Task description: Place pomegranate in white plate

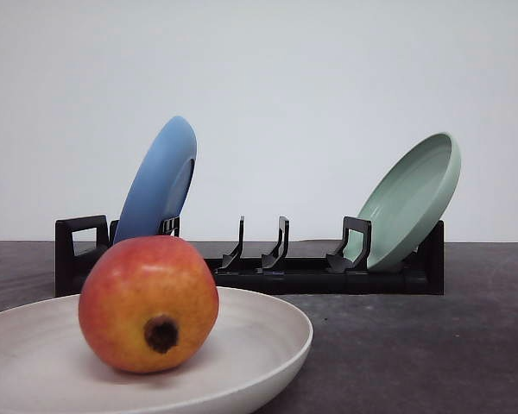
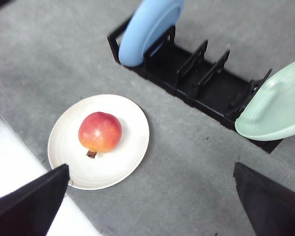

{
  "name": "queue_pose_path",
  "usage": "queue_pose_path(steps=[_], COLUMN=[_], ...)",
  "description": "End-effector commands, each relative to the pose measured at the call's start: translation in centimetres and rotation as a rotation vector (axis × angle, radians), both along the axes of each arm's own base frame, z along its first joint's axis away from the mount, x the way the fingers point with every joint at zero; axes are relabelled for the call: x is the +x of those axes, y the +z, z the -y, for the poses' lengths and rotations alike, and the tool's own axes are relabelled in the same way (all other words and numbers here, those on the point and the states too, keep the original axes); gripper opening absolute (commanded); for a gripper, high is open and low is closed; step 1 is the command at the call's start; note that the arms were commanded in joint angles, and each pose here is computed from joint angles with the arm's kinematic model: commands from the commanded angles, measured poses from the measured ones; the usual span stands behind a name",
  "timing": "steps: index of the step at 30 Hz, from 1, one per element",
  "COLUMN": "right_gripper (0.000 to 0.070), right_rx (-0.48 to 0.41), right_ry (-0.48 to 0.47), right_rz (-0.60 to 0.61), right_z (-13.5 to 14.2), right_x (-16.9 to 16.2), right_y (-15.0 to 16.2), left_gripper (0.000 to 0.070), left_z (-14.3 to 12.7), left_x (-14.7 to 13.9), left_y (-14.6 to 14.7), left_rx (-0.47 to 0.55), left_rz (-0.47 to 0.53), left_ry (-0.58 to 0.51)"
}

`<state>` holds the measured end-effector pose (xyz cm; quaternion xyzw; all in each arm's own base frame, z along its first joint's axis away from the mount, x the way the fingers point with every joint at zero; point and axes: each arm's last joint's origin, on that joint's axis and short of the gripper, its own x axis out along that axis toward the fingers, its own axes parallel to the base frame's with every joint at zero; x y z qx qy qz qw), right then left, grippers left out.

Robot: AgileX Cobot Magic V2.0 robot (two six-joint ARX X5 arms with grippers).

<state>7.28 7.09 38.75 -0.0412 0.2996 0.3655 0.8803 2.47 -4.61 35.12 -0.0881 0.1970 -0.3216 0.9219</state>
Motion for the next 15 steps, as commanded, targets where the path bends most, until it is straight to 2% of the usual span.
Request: queue_pose_path(steps=[1, 7, 15], right_gripper=[0.07, 0.07, 0.07], right_rx=[0.028, 0.137, 0.179], right_ry=[0.006, -0.071, -0.088], right_rz=[0.035, 0.138, 0.186], right_z=[0.7, 3.1, 3.8], right_x=[-0.8, -3.1, -3.7], right_y=[-0.6, -3.2, -3.6], left_gripper=[0.0555, 0.0555, 0.0551], left_z=[-0.1, -0.1, -0.1], left_x=[0.0, 0.0, 0.0], left_y=[0.5, 0.5, 0.5], left_rx=[-0.023, -0.02, -0.019], left_rz=[0.011, 0.021, 0.021], left_ry=[0.008, 0.028, 0.028])
